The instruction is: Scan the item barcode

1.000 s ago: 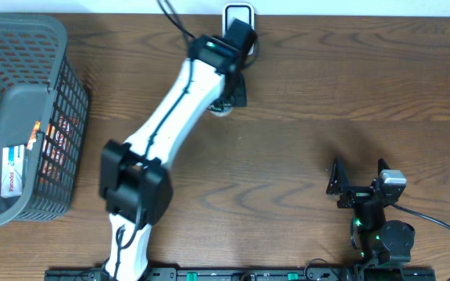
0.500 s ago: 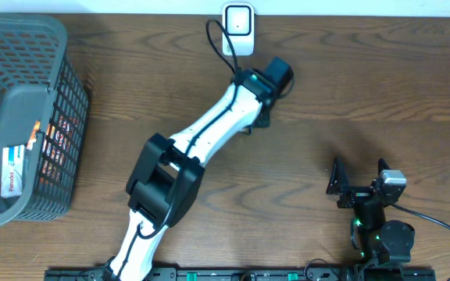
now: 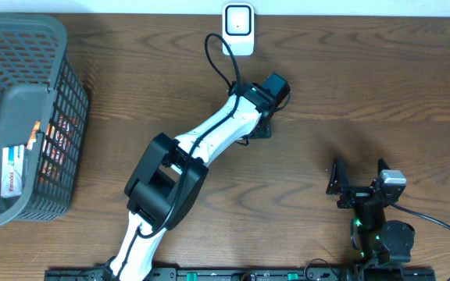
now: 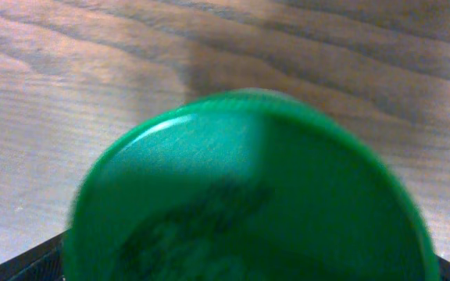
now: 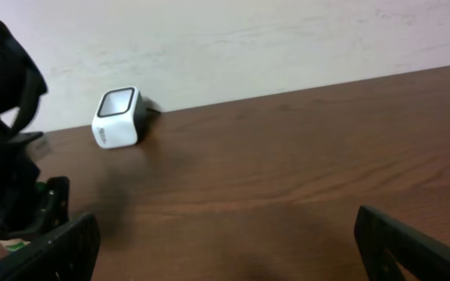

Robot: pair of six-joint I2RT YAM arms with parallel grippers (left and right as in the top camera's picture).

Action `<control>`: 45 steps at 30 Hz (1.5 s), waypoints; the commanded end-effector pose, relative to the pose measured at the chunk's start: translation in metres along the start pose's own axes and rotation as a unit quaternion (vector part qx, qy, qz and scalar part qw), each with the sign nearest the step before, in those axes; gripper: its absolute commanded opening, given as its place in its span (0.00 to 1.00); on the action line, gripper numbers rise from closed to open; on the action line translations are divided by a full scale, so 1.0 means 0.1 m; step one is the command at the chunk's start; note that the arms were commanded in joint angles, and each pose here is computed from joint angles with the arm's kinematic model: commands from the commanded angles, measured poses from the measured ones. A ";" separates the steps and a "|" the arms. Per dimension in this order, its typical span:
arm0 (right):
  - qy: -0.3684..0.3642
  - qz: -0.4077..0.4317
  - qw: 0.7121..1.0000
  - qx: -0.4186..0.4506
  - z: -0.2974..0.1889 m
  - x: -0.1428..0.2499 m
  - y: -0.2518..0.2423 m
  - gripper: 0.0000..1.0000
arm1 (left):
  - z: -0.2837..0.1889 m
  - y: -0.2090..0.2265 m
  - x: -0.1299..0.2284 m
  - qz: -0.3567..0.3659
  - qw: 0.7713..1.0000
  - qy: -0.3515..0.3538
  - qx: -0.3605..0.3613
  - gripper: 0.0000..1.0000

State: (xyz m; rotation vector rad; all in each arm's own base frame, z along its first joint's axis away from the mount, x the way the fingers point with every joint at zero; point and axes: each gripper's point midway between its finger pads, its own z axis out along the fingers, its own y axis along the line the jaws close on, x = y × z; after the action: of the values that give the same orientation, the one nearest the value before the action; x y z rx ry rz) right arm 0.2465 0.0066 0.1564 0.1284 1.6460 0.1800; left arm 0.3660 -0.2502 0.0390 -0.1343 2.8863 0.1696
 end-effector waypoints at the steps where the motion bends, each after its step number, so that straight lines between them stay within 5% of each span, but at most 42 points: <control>1: -0.002 -0.008 1.000 0.000 0.00 0.00 0.01 0.99 | -0.81 0.02 -0.33 -0.002 0.996 -0.073 0.054 0.98; 6: -0.002 -0.008 1.000 0.000 0.00 0.00 0.01 0.99 | -2.23 0.76 -0.73 -0.030 0.973 -0.210 0.095 0.98; 10: -0.002 -0.008 1.000 0.000 0.00 0.00 0.01 0.99 | -3.21 2.07 -0.98 -0.120 0.933 -0.328 0.090 0.98; 15: -0.002 -0.008 1.000 0.000 0.00 0.00 0.01 0.99 | -3.46 3.99 -0.60 -0.340 0.874 -0.346 -0.020 0.98; 19: -0.002 -0.008 1.000 0.000 0.00 0.00 0.01 0.99 | -3.11 4.84 -0.18 -0.491 0.825 -0.277 -0.034 0.98; 30: -0.002 -0.008 1.000 0.000 0.00 0.00 0.01 0.99 | -1.39 5.12 -0.21 -0.554 0.831 -0.051 -0.022 0.98; 39: -0.002 -0.008 1.000 0.000 0.00 0.00 0.01 0.99 | -0.49 4.93 -0.43 -0.571 0.819 0.029 -0.052 0.98; 45: -0.002 -0.008 1.000 0.000 0.00 0.00 0.01 0.99 | 0.04 4.90 -0.30 -0.577 0.802 0.080 -0.135 0.99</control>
State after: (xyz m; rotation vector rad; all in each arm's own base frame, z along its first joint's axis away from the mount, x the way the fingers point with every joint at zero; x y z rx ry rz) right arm 0.2465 0.0072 0.1564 0.1262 1.6463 0.1820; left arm 0.3505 0.2271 0.1094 -1.8309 2.3982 0.1636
